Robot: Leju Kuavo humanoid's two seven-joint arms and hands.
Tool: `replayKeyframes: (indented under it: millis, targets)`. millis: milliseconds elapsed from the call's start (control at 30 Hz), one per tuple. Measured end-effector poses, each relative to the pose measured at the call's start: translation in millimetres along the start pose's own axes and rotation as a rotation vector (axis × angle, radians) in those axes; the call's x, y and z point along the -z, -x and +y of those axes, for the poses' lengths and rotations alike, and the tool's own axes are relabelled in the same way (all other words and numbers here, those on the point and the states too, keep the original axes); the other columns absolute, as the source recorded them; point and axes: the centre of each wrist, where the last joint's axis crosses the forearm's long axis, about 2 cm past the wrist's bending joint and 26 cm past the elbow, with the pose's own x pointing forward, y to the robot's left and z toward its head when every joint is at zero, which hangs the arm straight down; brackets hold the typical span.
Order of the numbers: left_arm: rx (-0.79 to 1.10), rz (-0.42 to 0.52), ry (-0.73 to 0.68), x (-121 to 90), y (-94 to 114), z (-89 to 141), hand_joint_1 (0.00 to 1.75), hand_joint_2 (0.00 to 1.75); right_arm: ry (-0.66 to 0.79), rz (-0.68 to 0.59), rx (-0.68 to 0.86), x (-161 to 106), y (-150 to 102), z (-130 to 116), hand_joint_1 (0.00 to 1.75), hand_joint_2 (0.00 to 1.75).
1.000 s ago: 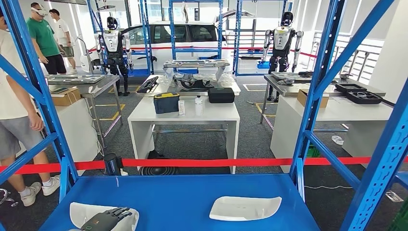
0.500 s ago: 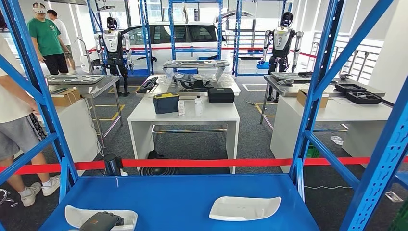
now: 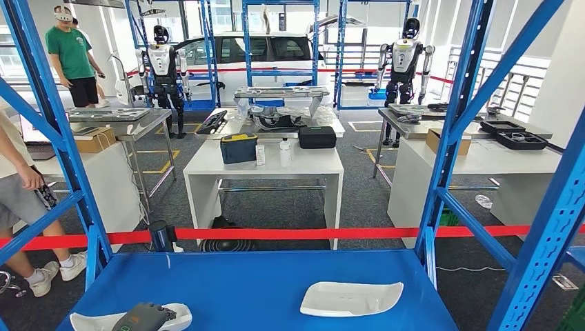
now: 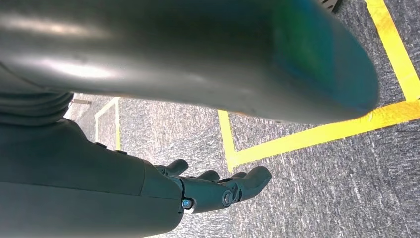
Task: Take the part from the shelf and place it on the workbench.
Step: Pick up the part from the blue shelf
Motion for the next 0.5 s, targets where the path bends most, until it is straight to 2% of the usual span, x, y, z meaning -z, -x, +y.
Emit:
replayKeyframes:
  millis: [100, 200, 333, 500]
  targets:
    - [-0.003, -0.015, -0.105, -0.7, -3.5, -5.8, 1.75, 1.75, 0.000, 0.000, -0.001, 0.0, -0.1, 0.0, 0.00, 0.00]
    - [-0.101, -0.038, -0.201, -0.5, -8.0, -10.0, 1.75, 1.75, 0.001, -0.002, -0.005, -0.1, -0.5, 0.2, 0.00, 0.00]
    - [-0.404, -0.112, -0.320, 1.0, -15.8, -11.1, 1.75, 1.75, 0.001, -0.001, -0.007, -0.1, -0.6, 0.2, 0.00, 0.00]
    - [-0.841, -0.292, -0.507, -0.1, -31.7, 6.8, 1.75, 1.75, 0.001, 0.001, -0.006, 0.0, 0.0, 0.1, 0.00, 0.00]
